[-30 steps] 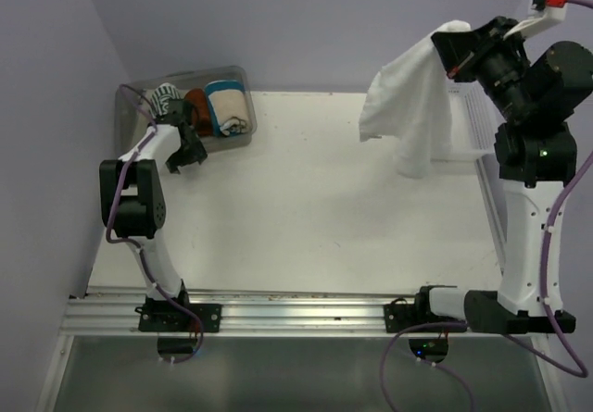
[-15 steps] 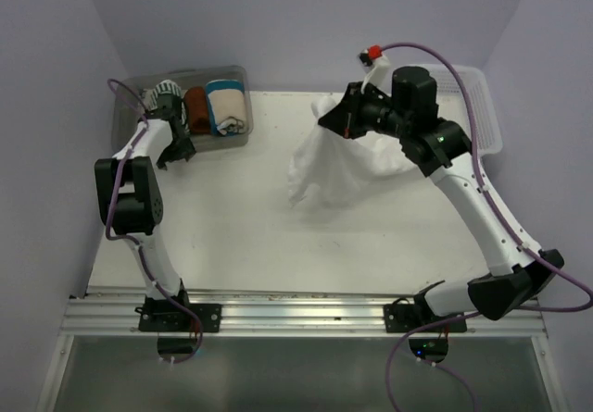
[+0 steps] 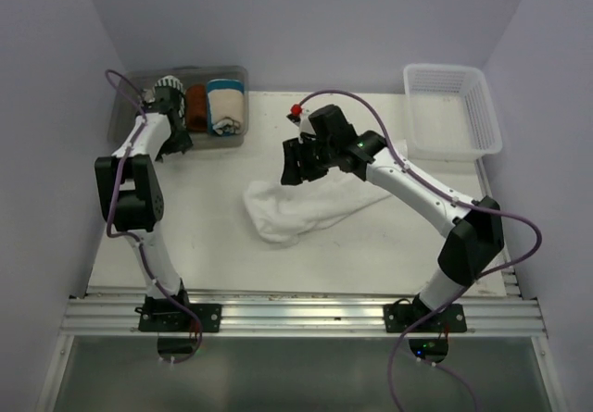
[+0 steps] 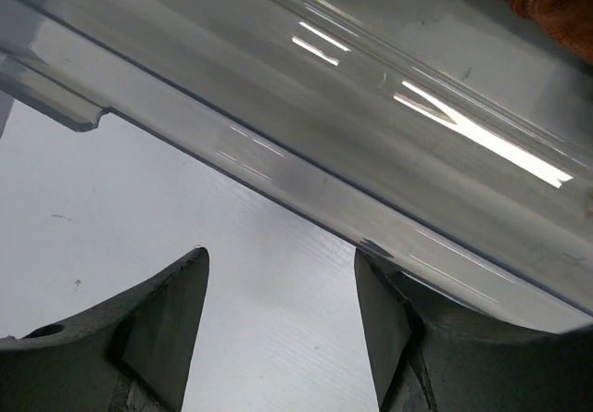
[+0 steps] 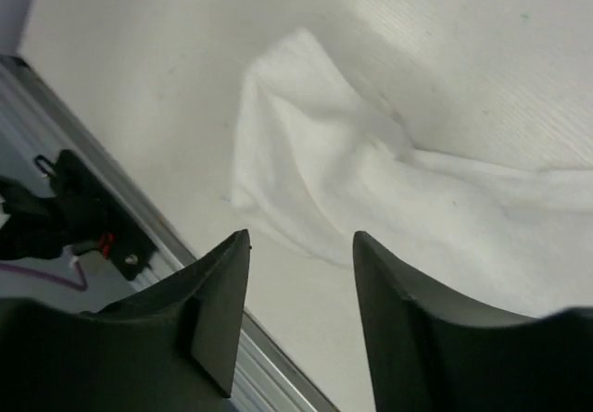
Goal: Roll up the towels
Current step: Move the towel to the center of the board, then flatten the towel
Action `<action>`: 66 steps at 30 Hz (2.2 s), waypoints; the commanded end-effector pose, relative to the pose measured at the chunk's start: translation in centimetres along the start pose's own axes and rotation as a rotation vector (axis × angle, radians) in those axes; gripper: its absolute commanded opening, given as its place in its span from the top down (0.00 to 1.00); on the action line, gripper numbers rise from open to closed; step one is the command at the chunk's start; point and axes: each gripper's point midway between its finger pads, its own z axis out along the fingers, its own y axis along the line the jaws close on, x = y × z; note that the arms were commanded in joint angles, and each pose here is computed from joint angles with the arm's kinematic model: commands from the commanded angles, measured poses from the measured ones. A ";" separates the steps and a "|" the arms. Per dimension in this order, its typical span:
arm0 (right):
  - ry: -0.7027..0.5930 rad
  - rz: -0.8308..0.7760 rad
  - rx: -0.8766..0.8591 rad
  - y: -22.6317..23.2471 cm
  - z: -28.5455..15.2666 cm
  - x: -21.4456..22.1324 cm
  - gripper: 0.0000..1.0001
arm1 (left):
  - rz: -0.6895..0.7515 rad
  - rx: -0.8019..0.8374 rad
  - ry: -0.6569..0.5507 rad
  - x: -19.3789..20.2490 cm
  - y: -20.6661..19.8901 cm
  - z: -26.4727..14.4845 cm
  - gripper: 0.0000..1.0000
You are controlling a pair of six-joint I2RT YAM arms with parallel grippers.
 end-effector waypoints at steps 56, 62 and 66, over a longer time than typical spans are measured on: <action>-0.172 0.247 0.722 -17.0 -13.6 6.8 0.37 | 0.201 0.398 -0.169 8.6 -4.9 -17.8 1.00; -0.193 0.229 0.761 -17.9 -12.9 5.5 0.37 | 0.179 0.359 -0.201 7.2 -2.0 -19.4 1.00; -0.200 0.225 0.757 -18.9 -10.6 4.2 0.39 | 0.170 0.361 -0.157 8.1 -1.8 -18.2 1.00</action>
